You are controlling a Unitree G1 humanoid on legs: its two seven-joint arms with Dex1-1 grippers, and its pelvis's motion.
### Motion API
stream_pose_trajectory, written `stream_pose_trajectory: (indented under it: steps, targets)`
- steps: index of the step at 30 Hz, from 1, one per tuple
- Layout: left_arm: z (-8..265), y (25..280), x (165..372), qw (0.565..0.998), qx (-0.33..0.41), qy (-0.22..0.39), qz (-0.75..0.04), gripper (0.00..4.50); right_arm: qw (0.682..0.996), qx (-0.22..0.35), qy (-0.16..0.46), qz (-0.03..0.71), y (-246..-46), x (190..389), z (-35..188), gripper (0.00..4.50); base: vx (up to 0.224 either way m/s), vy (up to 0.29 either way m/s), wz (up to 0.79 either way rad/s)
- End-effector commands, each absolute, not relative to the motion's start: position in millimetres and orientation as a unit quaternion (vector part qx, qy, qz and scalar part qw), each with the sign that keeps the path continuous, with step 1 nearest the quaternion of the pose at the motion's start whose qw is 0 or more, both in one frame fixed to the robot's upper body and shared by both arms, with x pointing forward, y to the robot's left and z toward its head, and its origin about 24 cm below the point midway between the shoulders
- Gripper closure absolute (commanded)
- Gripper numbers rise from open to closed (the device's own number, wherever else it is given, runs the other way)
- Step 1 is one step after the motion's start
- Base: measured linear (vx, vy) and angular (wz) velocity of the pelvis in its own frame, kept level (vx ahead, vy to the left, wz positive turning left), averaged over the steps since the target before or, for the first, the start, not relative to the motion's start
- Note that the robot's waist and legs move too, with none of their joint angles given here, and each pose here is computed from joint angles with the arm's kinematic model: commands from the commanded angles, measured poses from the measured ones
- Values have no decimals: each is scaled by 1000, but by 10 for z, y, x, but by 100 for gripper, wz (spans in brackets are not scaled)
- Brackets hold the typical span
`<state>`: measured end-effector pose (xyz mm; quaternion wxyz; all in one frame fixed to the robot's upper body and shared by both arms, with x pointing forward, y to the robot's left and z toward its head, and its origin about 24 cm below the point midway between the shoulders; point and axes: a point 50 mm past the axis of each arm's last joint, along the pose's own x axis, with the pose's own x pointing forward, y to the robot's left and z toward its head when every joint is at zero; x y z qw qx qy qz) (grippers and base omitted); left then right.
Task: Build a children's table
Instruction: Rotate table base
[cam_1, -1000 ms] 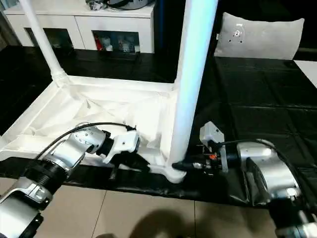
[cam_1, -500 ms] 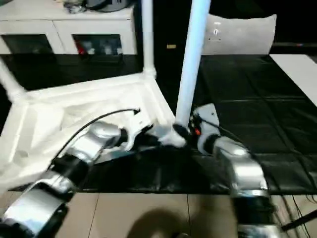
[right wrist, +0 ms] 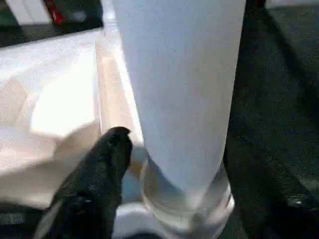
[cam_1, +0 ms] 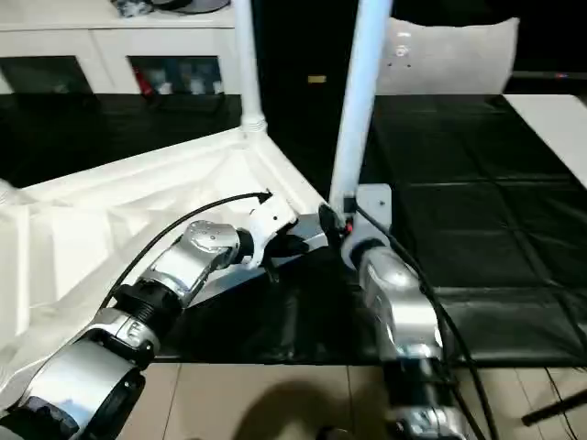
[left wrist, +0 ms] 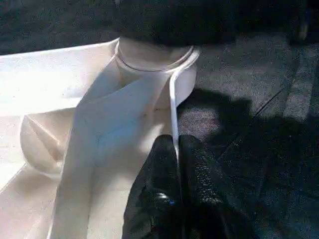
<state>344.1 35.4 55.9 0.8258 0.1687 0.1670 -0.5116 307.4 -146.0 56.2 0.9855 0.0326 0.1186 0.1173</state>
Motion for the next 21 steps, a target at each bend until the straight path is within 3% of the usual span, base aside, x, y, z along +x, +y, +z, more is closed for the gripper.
stream_pose_trajectory:
  steps: [1, 3, 4, 12, 13, 21]
  targets:
    - [824, 281, 3519, 830, 183, 95, -519, 450, 984, 26, 105, 138, -1483, 3013, 590, 111, 0, 0, 0]
    - [821, 305, 3503, 831, 162, 88, -525, 450, 983, 28, 94, 157, -1550, 2924, 619, 88, 0, 0, 0]
    - [825, 313, 3485, 829, 148, 84, -533, 407, 982, 31, 88, 166, -1570, 2879, 638, 85, 0, 0, 0]
    - [848, 444, 3362, 824, 111, 67, -551, 358, 966, 17, 69, 248, -1554, 2582, 735, 25, 0, 0, 0]
    - [850, 531, 3335, 827, 127, 73, -543, 340, 957, 15, 74, 281, -1511, 2520, 746, 2, 0, 0, 0]
    - [906, 1112, 3117, 845, 167, 133, -490, 294, 943, 13, 65, 327, -1339, 2574, 832, 0, 0, 0, 0]
